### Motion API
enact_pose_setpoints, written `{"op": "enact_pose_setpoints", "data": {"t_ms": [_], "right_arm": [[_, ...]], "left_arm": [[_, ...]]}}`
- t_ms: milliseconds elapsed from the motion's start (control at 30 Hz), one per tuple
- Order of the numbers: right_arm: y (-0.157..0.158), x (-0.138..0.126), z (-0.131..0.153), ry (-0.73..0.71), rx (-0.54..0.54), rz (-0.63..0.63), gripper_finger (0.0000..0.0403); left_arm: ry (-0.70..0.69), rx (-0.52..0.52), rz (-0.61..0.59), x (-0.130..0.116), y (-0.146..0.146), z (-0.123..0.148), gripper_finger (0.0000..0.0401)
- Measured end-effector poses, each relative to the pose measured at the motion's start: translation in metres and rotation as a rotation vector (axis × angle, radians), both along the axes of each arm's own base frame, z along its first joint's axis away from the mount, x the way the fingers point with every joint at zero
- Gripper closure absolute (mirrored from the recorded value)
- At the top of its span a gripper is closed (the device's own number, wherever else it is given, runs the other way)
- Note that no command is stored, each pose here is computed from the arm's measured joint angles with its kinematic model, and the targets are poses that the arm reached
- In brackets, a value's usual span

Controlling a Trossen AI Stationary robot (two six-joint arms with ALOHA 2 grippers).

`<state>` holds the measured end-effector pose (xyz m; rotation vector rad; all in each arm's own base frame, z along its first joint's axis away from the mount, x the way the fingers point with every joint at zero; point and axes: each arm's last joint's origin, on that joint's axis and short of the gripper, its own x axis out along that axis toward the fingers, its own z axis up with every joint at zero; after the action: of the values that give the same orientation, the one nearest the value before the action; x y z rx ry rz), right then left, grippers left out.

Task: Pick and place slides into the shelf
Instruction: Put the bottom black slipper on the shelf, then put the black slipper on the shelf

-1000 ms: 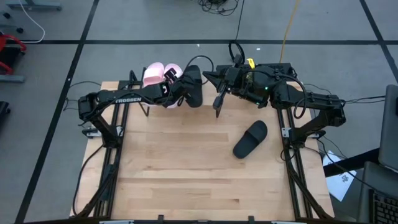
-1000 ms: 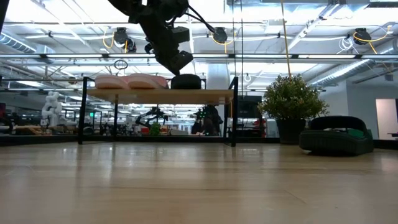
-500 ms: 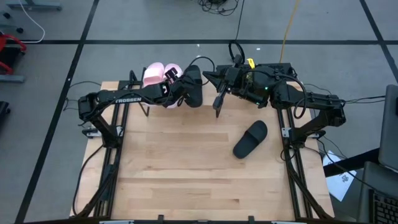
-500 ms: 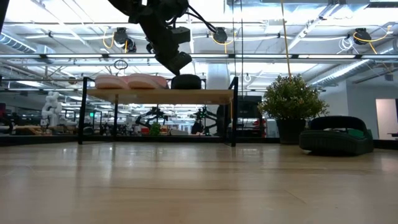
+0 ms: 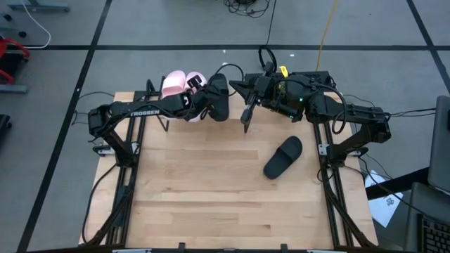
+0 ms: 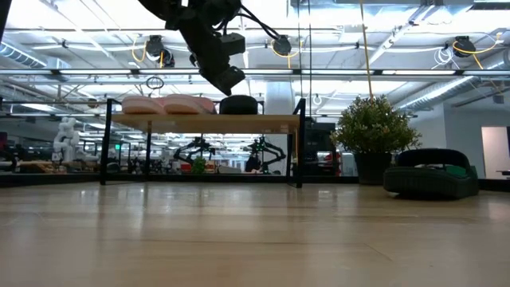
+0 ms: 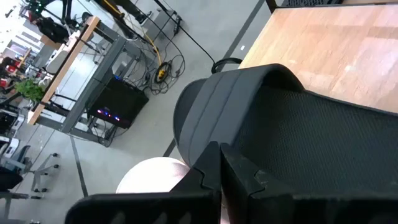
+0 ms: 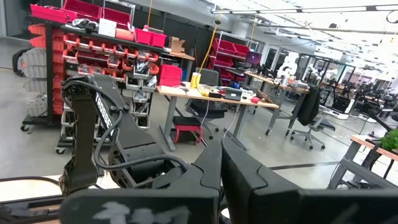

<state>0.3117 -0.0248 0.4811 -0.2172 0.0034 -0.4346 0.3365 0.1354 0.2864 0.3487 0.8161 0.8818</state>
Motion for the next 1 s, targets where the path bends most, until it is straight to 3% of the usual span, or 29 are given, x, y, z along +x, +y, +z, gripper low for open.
{"op": "enact_pose_setpoints", "data": {"t_ms": [600, 867, 1000], "right_arm": [[0.0, 0.0, -0.002, 0.017, 0.001, 0.0, 0.0403], [0.0, 0.0, -0.006, 0.063, 0.002, 0.0, 0.0403], [0.0, -0.004, -0.014, 0.168, 0.01, -0.001, 0.0403]], "left_arm": [[-0.001, 0.052, -0.007, 0.001, -0.008, 0.007, 0.04], [-0.061, 0.079, -0.065, -0.007, -0.034, 0.032, 0.0388], [-0.094, 0.066, -0.107, -0.018, -0.055, 0.047, 0.0376]]}}
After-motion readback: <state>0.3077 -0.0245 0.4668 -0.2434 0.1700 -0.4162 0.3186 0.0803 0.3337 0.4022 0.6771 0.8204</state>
